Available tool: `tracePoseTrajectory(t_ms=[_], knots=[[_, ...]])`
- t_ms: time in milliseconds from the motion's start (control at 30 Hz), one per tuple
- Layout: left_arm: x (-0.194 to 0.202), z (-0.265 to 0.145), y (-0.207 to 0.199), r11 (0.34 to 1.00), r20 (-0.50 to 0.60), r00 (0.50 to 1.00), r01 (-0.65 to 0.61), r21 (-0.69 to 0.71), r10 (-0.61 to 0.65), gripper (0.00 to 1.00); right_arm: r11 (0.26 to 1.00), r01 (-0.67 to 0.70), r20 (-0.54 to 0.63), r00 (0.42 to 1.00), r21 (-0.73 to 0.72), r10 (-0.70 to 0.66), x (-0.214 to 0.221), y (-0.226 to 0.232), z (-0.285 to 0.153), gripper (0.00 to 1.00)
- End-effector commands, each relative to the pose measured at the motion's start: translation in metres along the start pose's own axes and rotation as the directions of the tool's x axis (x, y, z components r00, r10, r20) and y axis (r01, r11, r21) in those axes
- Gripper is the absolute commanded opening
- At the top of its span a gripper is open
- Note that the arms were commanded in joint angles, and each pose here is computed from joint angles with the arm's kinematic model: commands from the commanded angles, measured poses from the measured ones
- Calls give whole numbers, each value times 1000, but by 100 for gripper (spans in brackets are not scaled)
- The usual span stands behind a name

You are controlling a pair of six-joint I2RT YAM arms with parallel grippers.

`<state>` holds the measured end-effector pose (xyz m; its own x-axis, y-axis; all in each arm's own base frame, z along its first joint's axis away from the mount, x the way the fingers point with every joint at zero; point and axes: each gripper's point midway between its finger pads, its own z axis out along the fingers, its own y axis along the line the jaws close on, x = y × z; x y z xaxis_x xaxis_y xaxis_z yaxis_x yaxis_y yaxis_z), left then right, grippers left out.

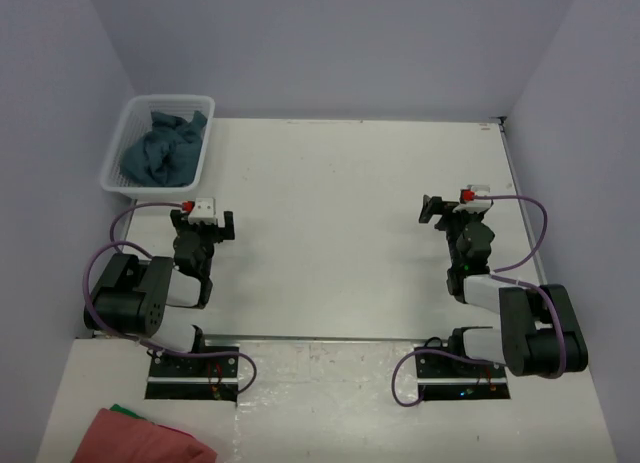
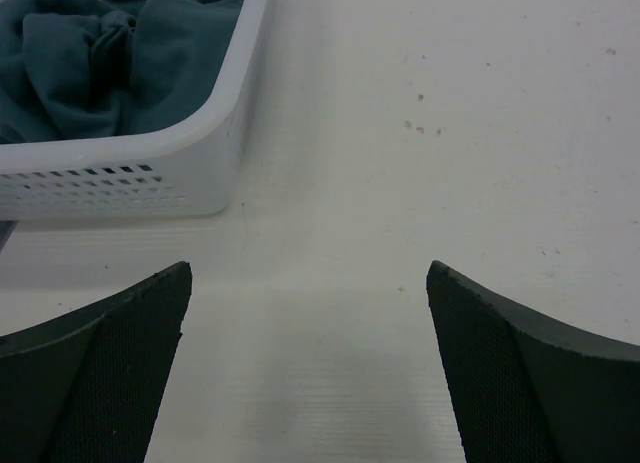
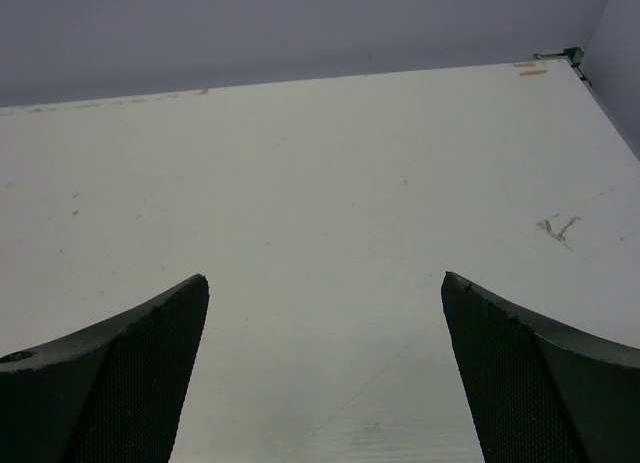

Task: Fold and stack the t-shirts
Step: Grab crumpled tshirt from bin with the left arm

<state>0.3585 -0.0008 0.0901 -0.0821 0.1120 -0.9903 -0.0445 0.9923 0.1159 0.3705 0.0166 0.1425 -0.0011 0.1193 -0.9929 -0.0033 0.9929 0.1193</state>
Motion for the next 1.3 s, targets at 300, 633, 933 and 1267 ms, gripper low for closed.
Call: tracePoseTrajectory(t_ms=[300, 633, 933, 1267], knots=[[-23, 6, 3, 1000, 81, 996, 23, -6, -23, 100, 1000, -3, 49, 999, 7, 3, -13, -1, 3, 99], [-44, -1, 12, 997, 90, 996, 33, -74, -27, 100, 999, 26, 71, 997, 20, -28, -50, 9, -7, 99], [-148, -6, 35, 884, 126, 952, 305, -354, -278, 100, 989, -145, -111, 983, 15, 145, -105, 45, -42, 99], [-233, -51, -10, 932, -14, 937, 347, -100, -350, 100, 939, -344, -177, 923, 15, 341, -167, 64, -70, 71]])
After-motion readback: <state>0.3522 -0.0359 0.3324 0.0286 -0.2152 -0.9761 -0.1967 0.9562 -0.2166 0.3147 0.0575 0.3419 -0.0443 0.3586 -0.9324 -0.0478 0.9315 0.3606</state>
